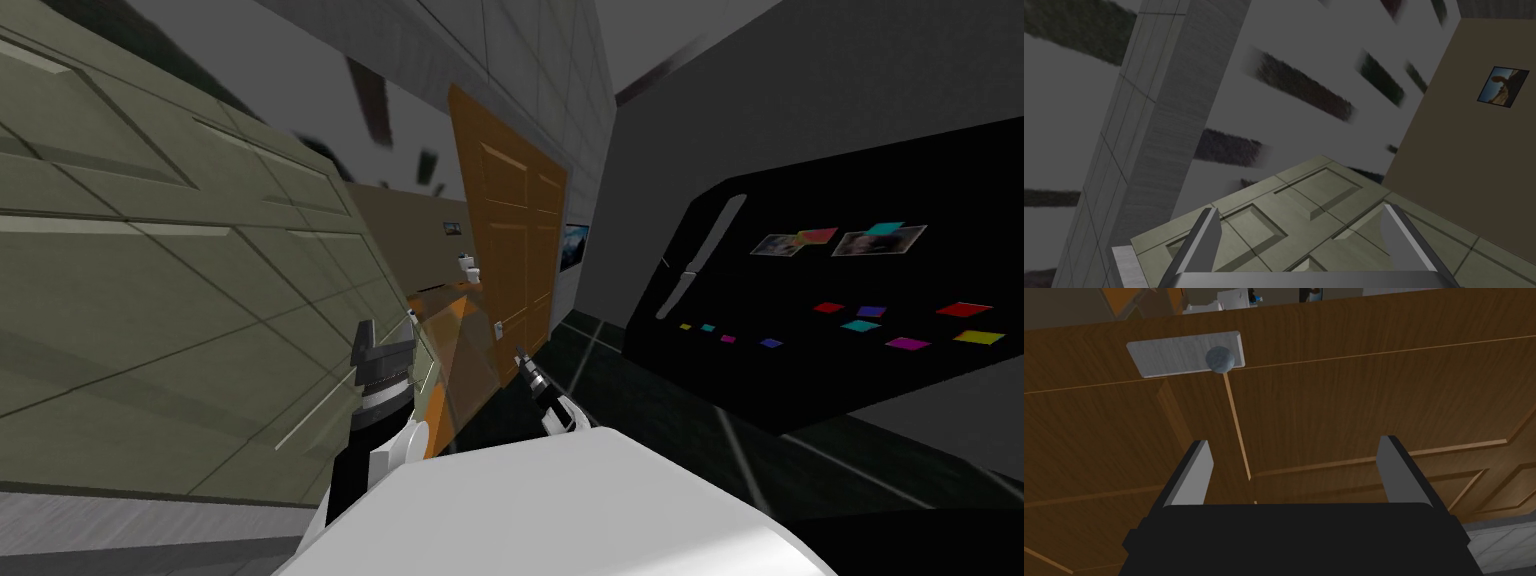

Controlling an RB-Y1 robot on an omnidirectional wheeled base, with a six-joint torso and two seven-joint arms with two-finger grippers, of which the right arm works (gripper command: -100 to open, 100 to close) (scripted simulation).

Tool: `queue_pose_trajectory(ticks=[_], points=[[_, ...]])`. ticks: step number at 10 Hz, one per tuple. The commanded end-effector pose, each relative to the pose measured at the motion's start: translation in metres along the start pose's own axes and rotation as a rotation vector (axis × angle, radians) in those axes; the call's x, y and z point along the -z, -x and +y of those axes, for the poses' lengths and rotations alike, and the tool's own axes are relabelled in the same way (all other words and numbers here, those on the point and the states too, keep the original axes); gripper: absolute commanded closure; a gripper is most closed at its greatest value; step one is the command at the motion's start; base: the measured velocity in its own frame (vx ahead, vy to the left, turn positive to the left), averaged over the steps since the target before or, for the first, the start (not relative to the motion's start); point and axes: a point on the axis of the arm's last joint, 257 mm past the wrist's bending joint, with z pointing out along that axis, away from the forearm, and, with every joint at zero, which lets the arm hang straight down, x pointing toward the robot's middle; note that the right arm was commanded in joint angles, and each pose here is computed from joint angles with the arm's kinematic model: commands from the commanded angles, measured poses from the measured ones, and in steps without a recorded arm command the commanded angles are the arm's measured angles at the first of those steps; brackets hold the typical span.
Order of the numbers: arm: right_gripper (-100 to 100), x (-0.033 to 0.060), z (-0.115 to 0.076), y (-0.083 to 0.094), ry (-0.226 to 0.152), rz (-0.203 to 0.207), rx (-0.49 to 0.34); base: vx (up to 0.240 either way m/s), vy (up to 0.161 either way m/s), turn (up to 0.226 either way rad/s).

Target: Push the door open

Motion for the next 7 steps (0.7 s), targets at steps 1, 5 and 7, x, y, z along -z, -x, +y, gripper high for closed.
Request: queue_pose_trajectory(ticks=[1,5,7], points=[[-100,0.0018,-0.008,-0.003,-0.016,0.011,0.001,0.110,-0.020,0.030],[-100,0.0061,-0.035,-0.017,-0.078,0.053,0.006,0.145,-0.049,0.064],[-100,0.0073,-0.041,-0.020,-0.092,0.062,0.007,0.122,-0.044,0.027]])
